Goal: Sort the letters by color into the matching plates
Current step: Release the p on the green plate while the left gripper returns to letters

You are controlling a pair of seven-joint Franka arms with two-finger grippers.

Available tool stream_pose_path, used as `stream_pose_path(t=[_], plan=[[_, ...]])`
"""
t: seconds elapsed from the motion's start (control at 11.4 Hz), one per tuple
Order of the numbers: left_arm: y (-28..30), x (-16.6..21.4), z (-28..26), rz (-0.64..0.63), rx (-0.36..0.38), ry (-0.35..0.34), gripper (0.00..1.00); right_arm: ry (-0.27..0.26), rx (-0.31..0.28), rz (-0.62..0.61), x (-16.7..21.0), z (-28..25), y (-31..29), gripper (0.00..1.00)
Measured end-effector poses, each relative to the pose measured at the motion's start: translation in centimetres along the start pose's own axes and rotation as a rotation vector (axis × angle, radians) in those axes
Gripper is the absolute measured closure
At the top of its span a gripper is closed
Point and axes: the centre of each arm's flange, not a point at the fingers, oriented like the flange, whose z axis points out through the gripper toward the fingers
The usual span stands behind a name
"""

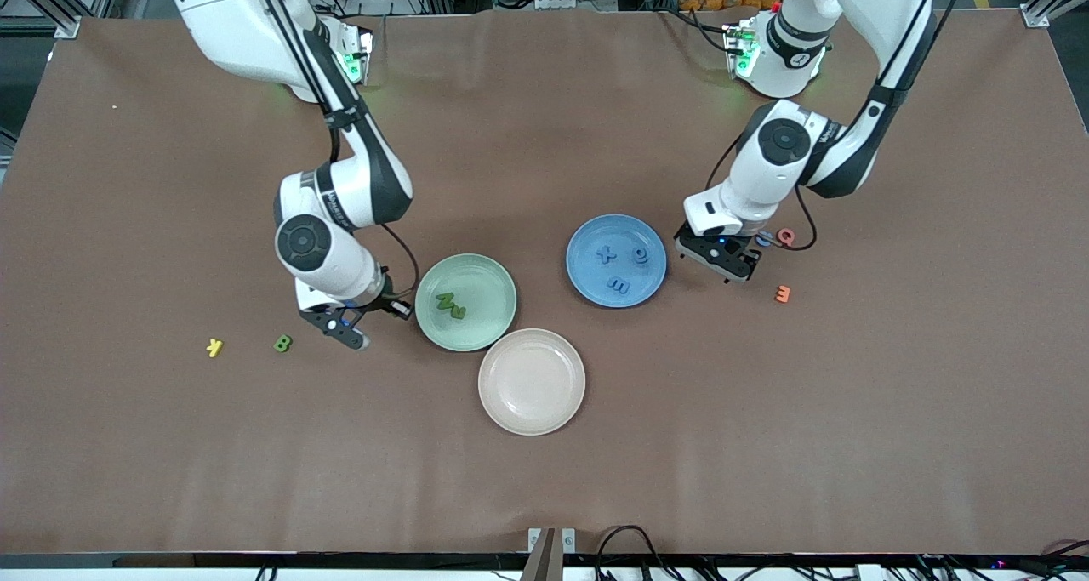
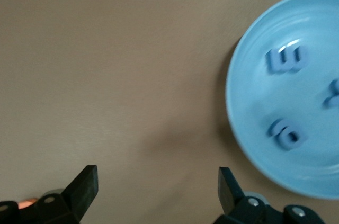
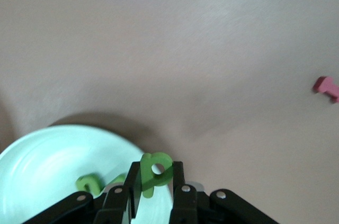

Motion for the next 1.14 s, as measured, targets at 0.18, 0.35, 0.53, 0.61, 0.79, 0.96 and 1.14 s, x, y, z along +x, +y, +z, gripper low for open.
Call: stream_pose_path(t=[0.18, 0.35, 0.53, 0.61, 0.79, 0.96, 1.14], plan=[[-1.7, -0.6, 0.2, 0.088, 0.004, -0.009, 0.0, 0.001, 0.002, -0.066, -2.0, -0.1, -1.7, 0.72], [-2.8, -1.5, 0.5, 0.191, 0.002, -0.023, 0.0, 0.002, 0.003, -0.112, -3.8, 0.0, -3.2, 0.72], [-3.0, -2.5, 1.1, 0.282, -0.007, -0.044, 0.0, 0.0, -0.002, -0.148, -5.6, 0.3, -4.7, 0.72], [-2.8, -3.2, 1.6, 0.3, -0.015, -0.059, 0.0, -0.002, -0.006, -0.164, -6.3, 0.6, -5.3, 0.72], [-2.4, -4.5, 2.3, 0.322, -0.033, -0.083, 0.0, -0.007, -0.017, -0.185, -7.3, 1.2, -6.3, 0.7], [-2.4, -5.2, 2.6, 0.359, -0.043, -0.093, 0.0, -0.006, -0.02, -0.191, -7.5, 1.6, -6.7, 0.48], [-3.8, -5.8, 2.7, 0.429, -0.047, -0.095, 0.0, -0.003, -0.018, -0.191, -7.2, 1.4, -6.7, 0.23]])
